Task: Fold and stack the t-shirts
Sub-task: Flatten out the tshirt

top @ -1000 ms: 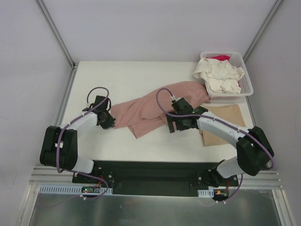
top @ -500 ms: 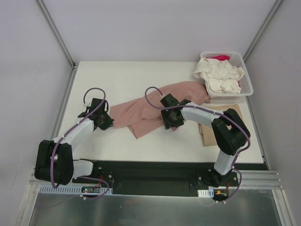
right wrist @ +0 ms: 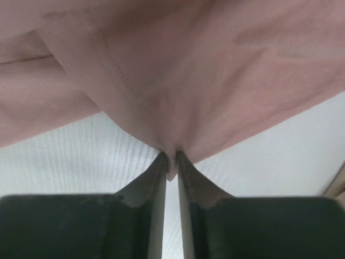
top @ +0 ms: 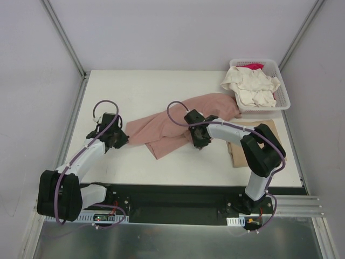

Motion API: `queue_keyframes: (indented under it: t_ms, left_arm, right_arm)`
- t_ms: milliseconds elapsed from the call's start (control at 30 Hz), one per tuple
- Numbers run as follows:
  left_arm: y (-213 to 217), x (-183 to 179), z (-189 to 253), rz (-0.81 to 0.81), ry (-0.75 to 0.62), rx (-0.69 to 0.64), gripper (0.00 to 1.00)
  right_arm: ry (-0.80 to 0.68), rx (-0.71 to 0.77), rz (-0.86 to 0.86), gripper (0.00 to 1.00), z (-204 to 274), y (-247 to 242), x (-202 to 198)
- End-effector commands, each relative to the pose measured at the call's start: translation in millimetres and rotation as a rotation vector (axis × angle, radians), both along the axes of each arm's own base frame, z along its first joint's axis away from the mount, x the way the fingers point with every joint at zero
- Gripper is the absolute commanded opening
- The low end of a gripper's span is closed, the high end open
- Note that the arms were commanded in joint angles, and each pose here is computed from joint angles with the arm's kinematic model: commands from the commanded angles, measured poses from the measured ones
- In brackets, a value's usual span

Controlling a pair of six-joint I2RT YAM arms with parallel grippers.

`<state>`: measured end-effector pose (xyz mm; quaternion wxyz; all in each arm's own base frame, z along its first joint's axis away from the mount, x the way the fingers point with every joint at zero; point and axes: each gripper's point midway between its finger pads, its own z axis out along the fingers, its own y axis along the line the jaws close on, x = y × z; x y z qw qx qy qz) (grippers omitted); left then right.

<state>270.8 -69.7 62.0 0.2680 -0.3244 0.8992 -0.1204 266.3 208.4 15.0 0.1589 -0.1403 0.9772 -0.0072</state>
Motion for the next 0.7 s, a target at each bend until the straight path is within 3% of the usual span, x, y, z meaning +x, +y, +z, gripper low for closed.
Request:
queue_keyframes:
  t_ms: [0, 33, 133, 300, 433, 667]
  left_arm:
    - [4, -3, 6, -0.005, -0.028, 0.018, 0.00]
    - [4, -3, 8, -0.005, -0.032, 0.017, 0.00]
    - [4, 0, 16, -0.015, -0.060, 0.016, 0.00]
    - [-1, 7, 58, -0.047, -0.167, -0.006, 0.00]
    - [-2, 12, 128, -0.071, -0.355, -0.017, 0.00]
    - [5, -22, 281, -0.089, -0.747, -0.029, 0.00]
  right_arm:
    - [0.027, -0.130, -0.086, 0.09, -16, -35, -16]
    - [-0.004, -0.161, -0.101, 0.01, -13, -42, -12]
    - [-0.079, -0.173, -0.094, 0.01, 4, -47, -1]
    - [-0.355, -0.116, -0.100, 0.01, 92, -49, 31]
    - [-0.631, -0.126, -0.164, 0.01, 186, -78, 46]
    - [-0.987, 0.014, -0.211, 0.01, 354, -125, 16]
